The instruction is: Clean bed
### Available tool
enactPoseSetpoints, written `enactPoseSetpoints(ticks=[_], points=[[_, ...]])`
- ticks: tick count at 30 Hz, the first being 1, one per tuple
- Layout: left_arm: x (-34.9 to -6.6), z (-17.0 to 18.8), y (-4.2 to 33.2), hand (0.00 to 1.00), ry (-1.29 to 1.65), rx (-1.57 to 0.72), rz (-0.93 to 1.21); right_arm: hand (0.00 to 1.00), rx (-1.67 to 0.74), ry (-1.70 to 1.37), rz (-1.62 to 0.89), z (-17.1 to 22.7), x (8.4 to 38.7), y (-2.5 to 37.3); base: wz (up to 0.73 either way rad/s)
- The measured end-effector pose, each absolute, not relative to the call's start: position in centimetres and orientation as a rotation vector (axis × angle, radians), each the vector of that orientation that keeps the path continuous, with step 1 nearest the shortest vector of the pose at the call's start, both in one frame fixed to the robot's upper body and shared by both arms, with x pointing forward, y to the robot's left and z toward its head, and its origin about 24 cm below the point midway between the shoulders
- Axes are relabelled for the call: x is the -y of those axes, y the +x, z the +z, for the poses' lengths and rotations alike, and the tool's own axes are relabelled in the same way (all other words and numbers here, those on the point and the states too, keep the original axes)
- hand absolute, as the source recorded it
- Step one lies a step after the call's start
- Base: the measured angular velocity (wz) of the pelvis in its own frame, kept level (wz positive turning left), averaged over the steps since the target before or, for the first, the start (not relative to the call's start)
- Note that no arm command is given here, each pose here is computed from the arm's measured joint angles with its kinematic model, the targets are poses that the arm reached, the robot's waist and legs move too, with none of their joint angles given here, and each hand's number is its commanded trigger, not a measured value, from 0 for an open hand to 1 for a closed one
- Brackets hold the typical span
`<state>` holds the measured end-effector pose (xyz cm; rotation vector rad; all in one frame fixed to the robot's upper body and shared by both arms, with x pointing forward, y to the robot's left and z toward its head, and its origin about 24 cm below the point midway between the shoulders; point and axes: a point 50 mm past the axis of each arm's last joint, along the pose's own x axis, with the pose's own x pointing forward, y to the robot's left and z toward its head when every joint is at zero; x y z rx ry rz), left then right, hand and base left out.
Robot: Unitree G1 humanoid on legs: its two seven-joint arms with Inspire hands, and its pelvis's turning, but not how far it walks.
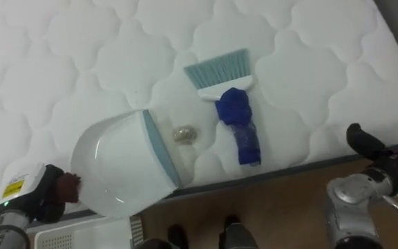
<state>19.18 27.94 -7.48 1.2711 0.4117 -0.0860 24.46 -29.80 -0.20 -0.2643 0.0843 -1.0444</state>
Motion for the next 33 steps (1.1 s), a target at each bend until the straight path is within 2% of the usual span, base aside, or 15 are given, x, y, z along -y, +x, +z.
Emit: enactPoseSetpoints(ticks=[9, 15, 17, 22, 33], points=[[-28.0, -8.3, 18.8, 1.00, 1.310, -0.478, -0.121, 0.00, -0.091, -0.320, -0.807, -0.9, 26.9, 25.5, 0.01], [-28.2, -8.0, 19.9, 1.00, 1.317, -0.487, -0.125, 0.00, -0.141, -0.302, -0.691, -1.8, 25.7, 25.7, 0.07], [-28.0, -7.3, 21.2, 1.00, 1.328, -0.452, -0.117, 0.00, -0.149, -0.311, -0.636, -1.9, 25.0, 26.1, 0.20], [-27.4, -6.7, 22.6, 1.00, 1.337, -0.396, -0.125, 0.00, -0.193, -0.315, -0.573, -2.4, 24.7, 27.0, 0.03], [-27.4, -6.5, 22.7, 1.00, 1.346, -0.374, -0.093, 0.00, -0.216, -0.319, -0.536, -2.5, 24.8, 27.1, 0.00]])
